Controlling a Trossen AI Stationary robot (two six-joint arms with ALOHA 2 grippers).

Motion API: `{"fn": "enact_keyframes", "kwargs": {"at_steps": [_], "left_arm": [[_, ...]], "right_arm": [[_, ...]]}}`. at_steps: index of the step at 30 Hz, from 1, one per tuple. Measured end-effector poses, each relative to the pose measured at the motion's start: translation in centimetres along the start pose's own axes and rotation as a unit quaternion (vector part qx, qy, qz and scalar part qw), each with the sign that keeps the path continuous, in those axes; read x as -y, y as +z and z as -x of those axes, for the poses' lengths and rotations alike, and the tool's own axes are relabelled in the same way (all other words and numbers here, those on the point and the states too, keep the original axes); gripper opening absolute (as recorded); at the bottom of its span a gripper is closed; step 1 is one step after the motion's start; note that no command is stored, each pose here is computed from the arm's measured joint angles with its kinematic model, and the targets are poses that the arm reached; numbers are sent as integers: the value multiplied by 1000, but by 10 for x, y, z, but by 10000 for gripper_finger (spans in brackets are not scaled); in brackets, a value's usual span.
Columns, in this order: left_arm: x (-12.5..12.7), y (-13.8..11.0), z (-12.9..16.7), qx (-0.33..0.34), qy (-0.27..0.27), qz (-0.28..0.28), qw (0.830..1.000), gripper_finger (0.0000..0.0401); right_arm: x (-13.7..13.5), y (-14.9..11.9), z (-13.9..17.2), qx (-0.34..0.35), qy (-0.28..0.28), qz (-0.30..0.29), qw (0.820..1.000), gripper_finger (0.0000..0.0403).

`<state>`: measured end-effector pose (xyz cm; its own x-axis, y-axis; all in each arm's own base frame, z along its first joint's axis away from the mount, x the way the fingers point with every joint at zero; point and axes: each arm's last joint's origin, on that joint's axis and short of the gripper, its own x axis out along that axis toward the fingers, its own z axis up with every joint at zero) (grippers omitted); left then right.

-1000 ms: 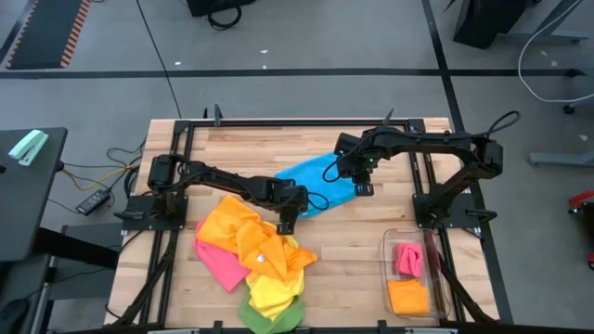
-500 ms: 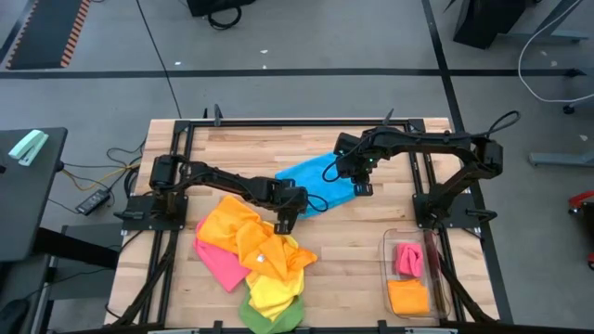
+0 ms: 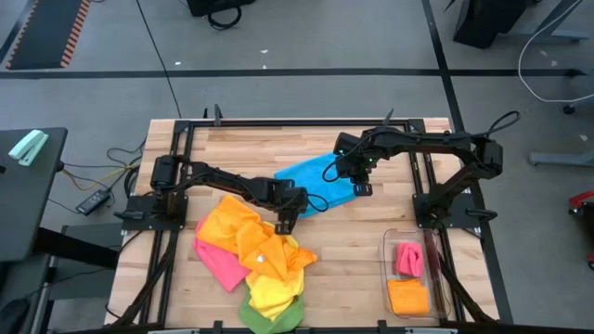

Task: Fold microfiber towels
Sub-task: Fold the blue towel

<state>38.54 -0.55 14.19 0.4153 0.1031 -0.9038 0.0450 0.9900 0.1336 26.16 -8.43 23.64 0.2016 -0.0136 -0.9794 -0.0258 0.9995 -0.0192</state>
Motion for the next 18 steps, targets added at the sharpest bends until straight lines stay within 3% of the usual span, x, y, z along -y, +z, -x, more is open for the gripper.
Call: {"fn": "enact_keyframes", "kwargs": {"at_steps": [8, 18], "left_arm": [[-1, 0, 0, 3, -33, 13, 999, 100], [-2, 0, 0, 3, -32, 25, 999, 28]], "right_arm": [[0, 1, 0, 3, -1, 4, 1000, 115], [1, 1, 0, 7, -3, 3, 1000, 115]]}}
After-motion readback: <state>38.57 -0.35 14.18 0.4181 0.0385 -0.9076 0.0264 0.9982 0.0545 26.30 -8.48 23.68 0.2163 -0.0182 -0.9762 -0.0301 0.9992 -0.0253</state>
